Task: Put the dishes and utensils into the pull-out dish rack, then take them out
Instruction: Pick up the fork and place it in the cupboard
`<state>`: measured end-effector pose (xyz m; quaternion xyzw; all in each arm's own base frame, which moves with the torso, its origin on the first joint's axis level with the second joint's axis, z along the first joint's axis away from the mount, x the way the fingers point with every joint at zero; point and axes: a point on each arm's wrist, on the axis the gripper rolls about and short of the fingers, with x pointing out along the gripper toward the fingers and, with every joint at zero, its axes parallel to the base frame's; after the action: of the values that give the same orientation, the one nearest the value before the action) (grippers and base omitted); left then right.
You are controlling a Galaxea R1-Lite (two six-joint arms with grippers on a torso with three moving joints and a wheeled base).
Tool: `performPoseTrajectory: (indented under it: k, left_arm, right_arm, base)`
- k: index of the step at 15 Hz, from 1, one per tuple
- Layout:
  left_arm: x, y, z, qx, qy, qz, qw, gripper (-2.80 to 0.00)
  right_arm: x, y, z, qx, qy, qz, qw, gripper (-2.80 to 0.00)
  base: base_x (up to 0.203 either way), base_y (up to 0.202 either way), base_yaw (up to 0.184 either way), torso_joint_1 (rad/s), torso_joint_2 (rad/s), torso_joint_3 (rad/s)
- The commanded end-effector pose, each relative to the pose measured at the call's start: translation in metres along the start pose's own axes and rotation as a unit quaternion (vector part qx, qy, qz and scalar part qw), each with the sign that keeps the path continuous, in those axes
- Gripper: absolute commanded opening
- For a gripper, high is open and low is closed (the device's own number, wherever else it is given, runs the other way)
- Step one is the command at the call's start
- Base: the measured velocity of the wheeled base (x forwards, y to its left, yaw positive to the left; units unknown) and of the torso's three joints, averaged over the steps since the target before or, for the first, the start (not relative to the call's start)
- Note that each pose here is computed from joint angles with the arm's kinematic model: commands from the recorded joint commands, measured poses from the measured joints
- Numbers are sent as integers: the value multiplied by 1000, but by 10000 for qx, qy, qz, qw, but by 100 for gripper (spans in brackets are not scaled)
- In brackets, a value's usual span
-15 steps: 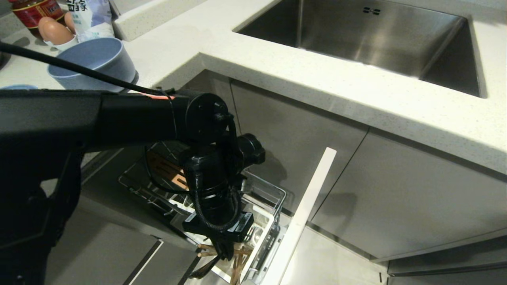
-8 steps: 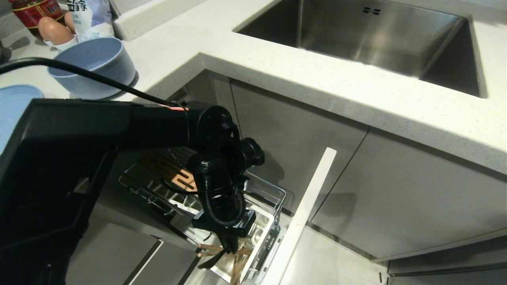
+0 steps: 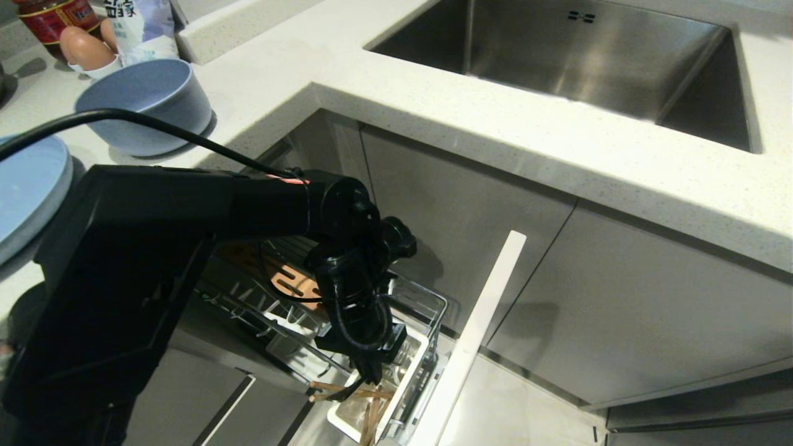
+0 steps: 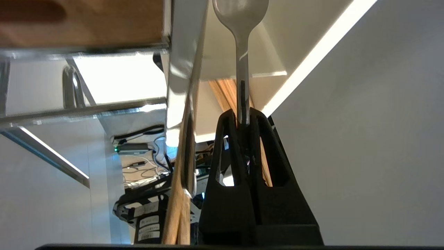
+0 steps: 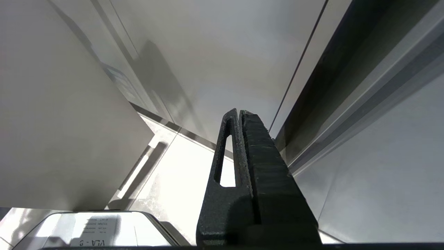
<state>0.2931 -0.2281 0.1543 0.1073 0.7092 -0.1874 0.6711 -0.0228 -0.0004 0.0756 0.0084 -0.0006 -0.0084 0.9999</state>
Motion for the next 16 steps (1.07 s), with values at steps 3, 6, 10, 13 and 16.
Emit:
performPoseTrajectory:
  k: [3,6,10,13,16]
  left_arm:
    - [3,1,1,-24,49,10,10000,-280]
    - [1,1,0,-23,41,8,10000,-280]
    - [-1,1,-1,-18,6,0,10000,-280]
    - [-5,1,-2,-12,-44,-12,10000,-280]
    - [-8,1,-5,6,-61,-16,10000,0]
  right_arm:
    - [0,0,0,0,-2,0,10000,-280]
    - [0,0,0,0,-3,0,10000,-280]
    - [0,0,0,0,5,0,10000,-280]
    - [0,0,0,0,3,0,10000,-280]
    - [0,0,0,0,-1,0,10000,-280]
  base:
    - [0,0,0,0,0,0]
    - [0,0,0,0,0,0]
    - [0,0,0,0,0,0]
    - [0,0,0,0,0,0]
    - [0,0,0,0,0,0]
